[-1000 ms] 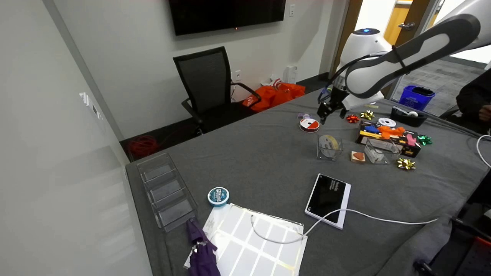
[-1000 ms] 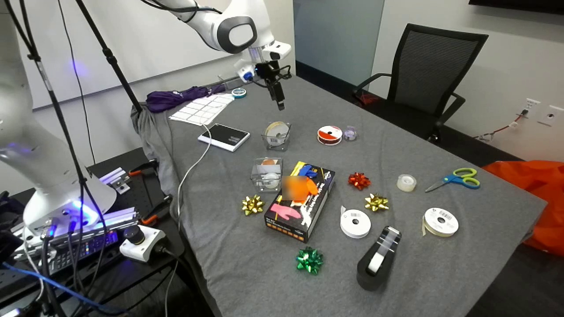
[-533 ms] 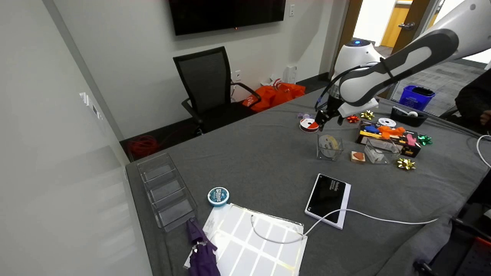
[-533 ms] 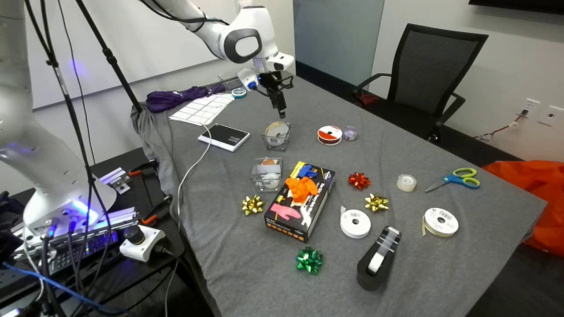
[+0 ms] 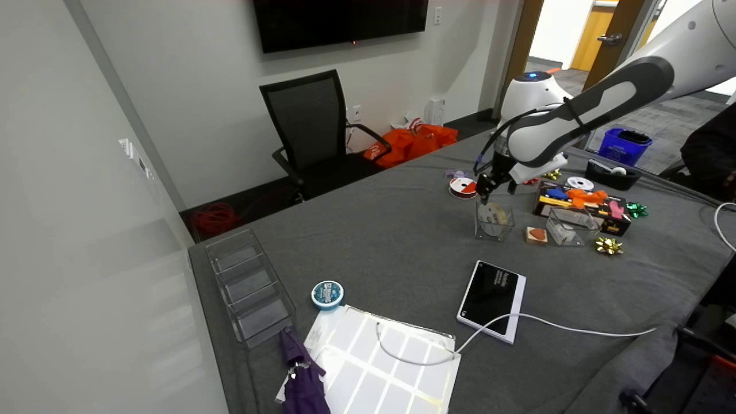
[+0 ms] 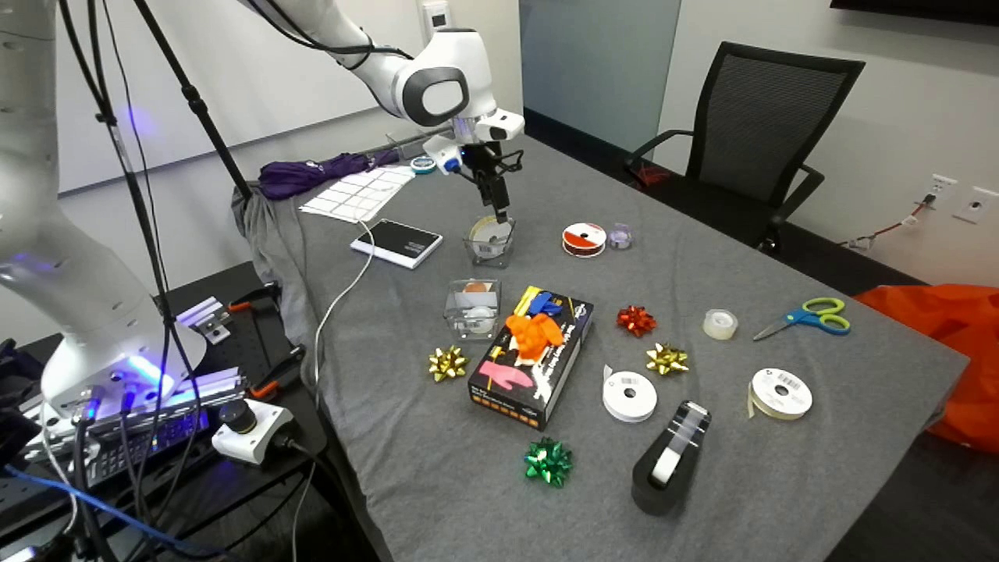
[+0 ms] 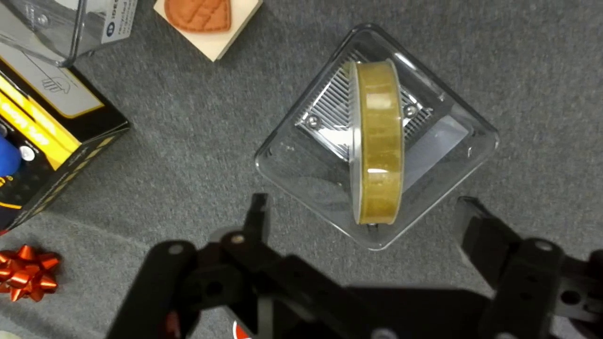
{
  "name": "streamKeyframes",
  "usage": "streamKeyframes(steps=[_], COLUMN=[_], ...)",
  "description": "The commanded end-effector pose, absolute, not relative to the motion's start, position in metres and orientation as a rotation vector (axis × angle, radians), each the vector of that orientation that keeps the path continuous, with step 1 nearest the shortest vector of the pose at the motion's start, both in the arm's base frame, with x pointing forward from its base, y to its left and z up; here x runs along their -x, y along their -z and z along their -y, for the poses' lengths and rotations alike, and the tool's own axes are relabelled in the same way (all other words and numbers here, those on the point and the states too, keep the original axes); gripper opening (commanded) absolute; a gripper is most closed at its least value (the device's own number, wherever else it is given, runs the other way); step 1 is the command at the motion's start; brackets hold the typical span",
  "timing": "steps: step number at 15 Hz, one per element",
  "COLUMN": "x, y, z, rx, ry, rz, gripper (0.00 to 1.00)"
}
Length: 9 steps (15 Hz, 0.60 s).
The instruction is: Remove the ribbon roll from the tray
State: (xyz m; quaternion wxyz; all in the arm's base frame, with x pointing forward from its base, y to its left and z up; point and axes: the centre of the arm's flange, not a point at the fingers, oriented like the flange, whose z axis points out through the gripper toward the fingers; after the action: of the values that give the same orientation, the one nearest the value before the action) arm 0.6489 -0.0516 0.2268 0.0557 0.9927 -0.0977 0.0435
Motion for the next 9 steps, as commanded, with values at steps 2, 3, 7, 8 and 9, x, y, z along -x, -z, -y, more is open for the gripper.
streamKeyframes(steps=[2, 3, 7, 8, 9], x=[-0.652, -0.652, -0.651, -0.651, -0.651], y=[-0.215, -0.214, -0.204, -0.201, -0.198], z=[0.059, 0.058, 0.046, 0.044, 0.042], rx=[-3.046, -3.048, -3.074, -3.079, -3.083], ry=[-0.117, -0.116, -0.109, -0.108, -0.107], rz=[0.23, 0.221, 0.208, 0.209, 0.209], gripper=[1.0, 1.0, 1.0, 1.0, 1.0])
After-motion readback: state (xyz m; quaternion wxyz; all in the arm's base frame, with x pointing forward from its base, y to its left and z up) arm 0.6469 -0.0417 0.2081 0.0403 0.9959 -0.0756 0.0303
